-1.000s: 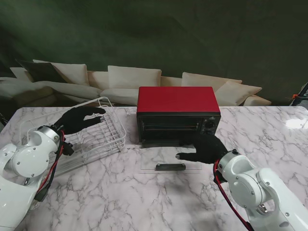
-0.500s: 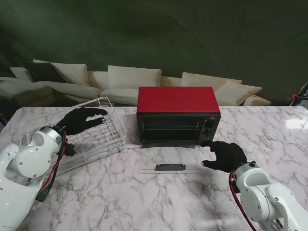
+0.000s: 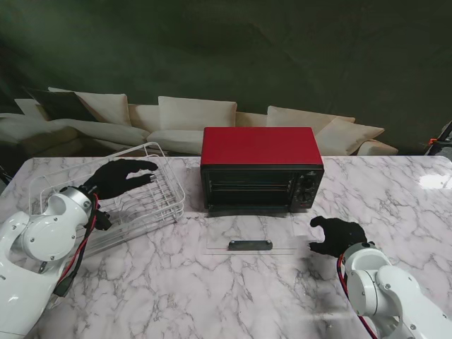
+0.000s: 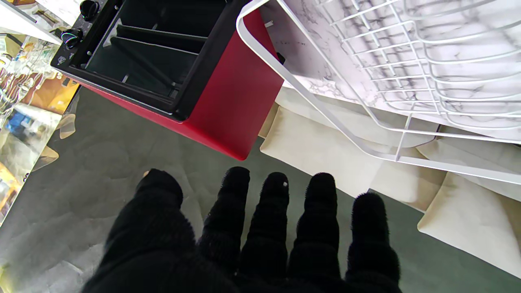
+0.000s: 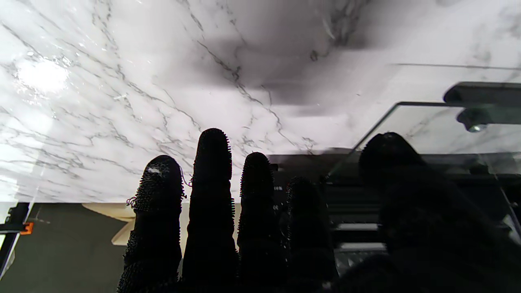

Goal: Slide the trays into the oven

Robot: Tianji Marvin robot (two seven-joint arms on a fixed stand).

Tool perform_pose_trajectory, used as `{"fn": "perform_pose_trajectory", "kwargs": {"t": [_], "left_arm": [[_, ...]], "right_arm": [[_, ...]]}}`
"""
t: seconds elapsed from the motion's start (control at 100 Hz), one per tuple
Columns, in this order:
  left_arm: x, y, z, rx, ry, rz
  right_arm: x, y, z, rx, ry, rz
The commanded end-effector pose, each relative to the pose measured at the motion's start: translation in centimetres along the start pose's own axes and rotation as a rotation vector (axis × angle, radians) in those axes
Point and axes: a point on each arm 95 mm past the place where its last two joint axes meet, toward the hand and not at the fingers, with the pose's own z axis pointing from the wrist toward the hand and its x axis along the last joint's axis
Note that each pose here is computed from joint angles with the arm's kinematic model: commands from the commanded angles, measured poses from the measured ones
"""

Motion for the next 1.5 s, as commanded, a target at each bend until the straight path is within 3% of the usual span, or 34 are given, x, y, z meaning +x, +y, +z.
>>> {"fn": "perform_pose_trajectory", "kwargs": {"t": [0.0, 0.69, 0.87, 1.16, 1.49], "left_arm": [[-0.1, 0.5, 0.0, -0.021, -0.006, -0.004], [-0.2, 0.7, 0.0, -0.031, -0.011, -0.007], [-0.3, 0.7, 0.1, -0.033, -0.009, -0.006], [-0.4, 0.6, 0.0, -0.029, -0.014, -0.006], [-0.5, 0.7, 0.0, -0.027, -0.014, -0.007]], "right_arm": [[-0.4, -0.5, 0.6, 0.021, -0.023, -0.005], [0.5, -3.2, 4.8, 0.072, -0.089, -0.047], [1.2, -3.4, 5.5, 0.098, -0.093, -0.011], [2.1, -3.4, 5.1, 0.118, -0.059, 0.028], [2.9, -2.0, 3.6, 0.094, -0.005, 0.084]]}}
